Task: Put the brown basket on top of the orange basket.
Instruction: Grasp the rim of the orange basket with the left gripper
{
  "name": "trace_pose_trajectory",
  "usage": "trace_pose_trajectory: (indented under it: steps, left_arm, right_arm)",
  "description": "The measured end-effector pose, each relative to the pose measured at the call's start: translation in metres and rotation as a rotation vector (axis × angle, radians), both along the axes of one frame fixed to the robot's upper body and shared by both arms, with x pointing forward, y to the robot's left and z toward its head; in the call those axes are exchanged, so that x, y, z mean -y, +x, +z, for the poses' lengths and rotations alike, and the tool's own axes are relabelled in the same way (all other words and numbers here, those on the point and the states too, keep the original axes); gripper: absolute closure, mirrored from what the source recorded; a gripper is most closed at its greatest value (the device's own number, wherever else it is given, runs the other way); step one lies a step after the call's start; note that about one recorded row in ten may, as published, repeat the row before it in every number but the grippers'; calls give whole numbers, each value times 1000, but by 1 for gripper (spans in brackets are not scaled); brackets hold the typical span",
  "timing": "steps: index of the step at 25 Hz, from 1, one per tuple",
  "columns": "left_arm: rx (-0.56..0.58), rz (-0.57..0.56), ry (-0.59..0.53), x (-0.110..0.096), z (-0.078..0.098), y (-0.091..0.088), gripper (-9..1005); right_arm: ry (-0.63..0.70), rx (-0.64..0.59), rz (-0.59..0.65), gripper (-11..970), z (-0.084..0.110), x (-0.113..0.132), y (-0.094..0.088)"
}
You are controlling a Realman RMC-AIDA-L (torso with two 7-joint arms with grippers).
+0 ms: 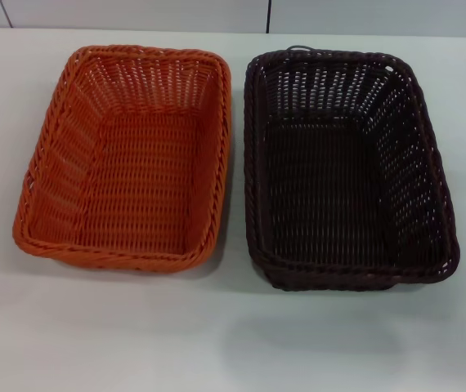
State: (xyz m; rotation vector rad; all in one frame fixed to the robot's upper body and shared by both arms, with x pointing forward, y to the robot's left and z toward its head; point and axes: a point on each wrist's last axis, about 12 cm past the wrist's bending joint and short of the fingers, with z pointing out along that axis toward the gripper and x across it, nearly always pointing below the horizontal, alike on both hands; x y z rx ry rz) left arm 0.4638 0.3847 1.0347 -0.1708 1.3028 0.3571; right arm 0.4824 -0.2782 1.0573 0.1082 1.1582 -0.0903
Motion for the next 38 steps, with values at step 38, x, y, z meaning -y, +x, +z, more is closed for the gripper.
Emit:
trace_pose_trajectory:
  steps: [38]
  left_arm:
    - [-703, -330, 31, 56, 151, 106, 163]
  right_arm:
    - [5, -51, 9, 133, -10, 0, -12]
